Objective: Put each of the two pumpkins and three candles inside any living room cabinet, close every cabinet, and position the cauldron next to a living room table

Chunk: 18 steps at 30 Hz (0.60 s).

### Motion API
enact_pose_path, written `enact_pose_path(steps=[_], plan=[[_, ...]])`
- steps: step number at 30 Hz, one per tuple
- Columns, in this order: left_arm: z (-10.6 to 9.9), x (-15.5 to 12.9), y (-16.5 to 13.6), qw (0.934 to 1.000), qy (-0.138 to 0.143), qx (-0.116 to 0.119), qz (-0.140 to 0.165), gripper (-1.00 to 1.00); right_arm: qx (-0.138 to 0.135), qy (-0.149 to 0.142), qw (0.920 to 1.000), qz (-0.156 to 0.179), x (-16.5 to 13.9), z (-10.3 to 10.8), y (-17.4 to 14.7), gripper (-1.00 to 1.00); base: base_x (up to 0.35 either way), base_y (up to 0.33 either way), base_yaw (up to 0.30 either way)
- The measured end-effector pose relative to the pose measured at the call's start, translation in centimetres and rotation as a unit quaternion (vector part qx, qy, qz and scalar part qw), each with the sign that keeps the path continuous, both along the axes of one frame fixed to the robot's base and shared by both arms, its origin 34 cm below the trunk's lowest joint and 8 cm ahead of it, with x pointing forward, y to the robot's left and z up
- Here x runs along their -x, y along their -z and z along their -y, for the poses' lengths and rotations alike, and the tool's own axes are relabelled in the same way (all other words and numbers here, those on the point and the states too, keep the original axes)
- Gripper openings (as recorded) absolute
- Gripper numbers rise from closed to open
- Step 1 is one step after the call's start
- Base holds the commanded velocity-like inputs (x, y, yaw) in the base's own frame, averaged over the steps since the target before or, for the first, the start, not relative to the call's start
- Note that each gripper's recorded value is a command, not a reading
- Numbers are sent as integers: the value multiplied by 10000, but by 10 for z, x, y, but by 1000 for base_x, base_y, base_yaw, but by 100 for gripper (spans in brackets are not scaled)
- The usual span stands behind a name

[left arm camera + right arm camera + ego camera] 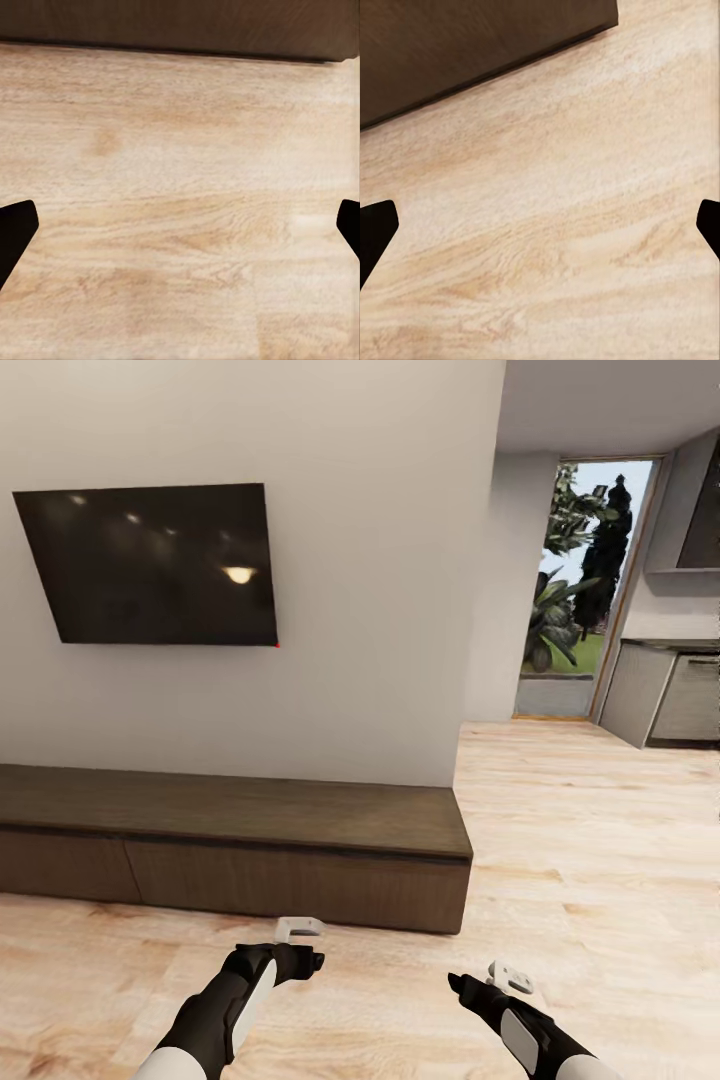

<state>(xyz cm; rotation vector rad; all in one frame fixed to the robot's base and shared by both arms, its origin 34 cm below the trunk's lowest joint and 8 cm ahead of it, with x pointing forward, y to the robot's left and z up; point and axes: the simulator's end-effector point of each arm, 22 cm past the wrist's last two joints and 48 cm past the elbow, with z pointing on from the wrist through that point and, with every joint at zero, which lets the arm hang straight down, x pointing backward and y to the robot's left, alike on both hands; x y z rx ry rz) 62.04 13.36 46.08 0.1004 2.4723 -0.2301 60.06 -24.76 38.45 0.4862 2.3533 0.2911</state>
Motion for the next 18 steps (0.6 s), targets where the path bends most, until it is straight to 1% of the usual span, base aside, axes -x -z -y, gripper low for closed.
enact_pose_path(steps=[5,9,15,18], plan=[[0,0,0,10000,-1,1,1,100,-2,-3,10000,-4,0,0,0,100,-7,4,-10],[0,0,0,10000,1,5,4,100,5,2,10000,5,0,1,0,100,-80,139,-14],[0,-2,-4,10000,-3,9,47,100,10,3,10000,22,-1,1,-2,100,-23,45,-202],[0,-2,-5,10000,-1,11,50,100,11,2,10000,32,-1,1,-3,100,-102,156,-198]])
